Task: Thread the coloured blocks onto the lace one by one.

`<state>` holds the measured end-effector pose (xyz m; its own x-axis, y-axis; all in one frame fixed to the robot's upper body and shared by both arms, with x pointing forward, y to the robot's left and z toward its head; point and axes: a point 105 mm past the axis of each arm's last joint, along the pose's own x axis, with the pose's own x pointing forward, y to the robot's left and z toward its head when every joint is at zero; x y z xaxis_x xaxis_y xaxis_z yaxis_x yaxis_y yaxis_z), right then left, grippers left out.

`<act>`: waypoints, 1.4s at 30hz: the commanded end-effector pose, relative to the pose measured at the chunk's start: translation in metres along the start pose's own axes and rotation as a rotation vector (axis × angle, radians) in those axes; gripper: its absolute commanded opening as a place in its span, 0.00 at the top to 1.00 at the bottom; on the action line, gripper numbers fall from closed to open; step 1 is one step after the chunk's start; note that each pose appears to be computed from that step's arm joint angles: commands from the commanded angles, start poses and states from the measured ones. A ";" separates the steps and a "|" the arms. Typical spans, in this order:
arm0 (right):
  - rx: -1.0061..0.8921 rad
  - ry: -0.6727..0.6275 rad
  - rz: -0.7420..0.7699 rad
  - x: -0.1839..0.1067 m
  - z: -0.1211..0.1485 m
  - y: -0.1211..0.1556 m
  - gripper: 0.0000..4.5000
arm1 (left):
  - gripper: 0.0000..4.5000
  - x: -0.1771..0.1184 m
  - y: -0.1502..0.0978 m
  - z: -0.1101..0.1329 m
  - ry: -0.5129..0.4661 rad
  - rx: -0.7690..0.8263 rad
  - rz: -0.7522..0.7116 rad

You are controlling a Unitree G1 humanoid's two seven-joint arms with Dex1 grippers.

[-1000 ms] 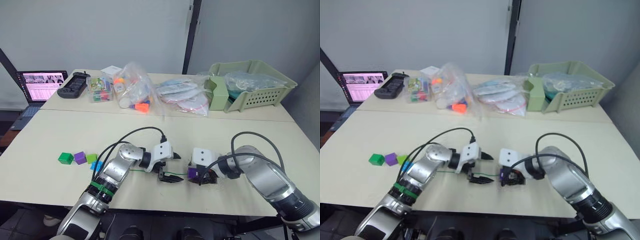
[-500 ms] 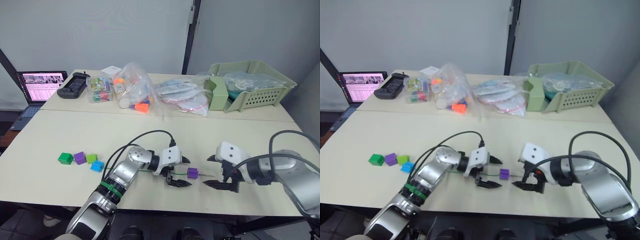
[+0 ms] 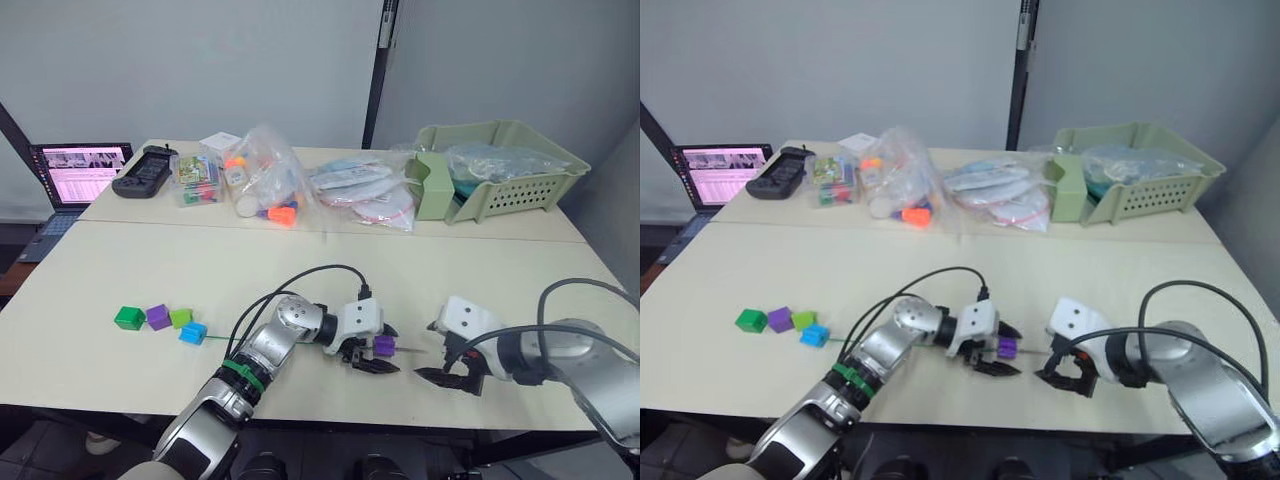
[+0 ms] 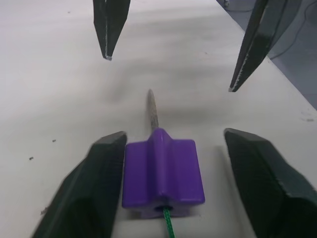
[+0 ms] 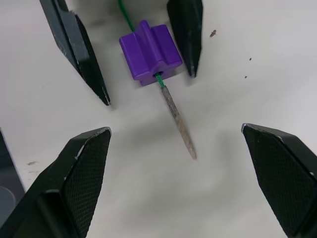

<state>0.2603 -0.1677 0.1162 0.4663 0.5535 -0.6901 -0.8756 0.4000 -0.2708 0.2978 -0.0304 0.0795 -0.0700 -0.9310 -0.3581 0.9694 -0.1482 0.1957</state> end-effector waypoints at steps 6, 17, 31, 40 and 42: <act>-0.096 -0.006 0.063 0.014 0.005 -0.004 0.00 | 0.69 -0.007 0.001 0.007 0.007 0.054 0.003; -0.037 0.046 0.169 0.034 -0.016 0.001 0.42 | 0.69 -0.007 0.000 0.010 -0.005 0.059 0.011; -0.005 0.016 0.145 0.035 -0.014 -0.002 1.00 | 0.69 -0.023 0.010 0.018 -0.043 0.063 0.070; -0.021 -0.012 0.121 0.027 0.000 -0.009 1.00 | 0.69 -0.035 0.011 0.010 -0.020 0.052 0.088; -0.024 -0.011 0.121 0.027 0.001 -0.010 1.00 | 0.69 -0.034 0.010 0.010 -0.019 0.051 0.083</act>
<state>0.2755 -0.1530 0.0901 0.3152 0.6139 -0.7237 -0.9415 0.2979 -0.1574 0.3098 -0.0001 0.0916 0.0153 -0.9331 -0.3592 0.9653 -0.0799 0.2486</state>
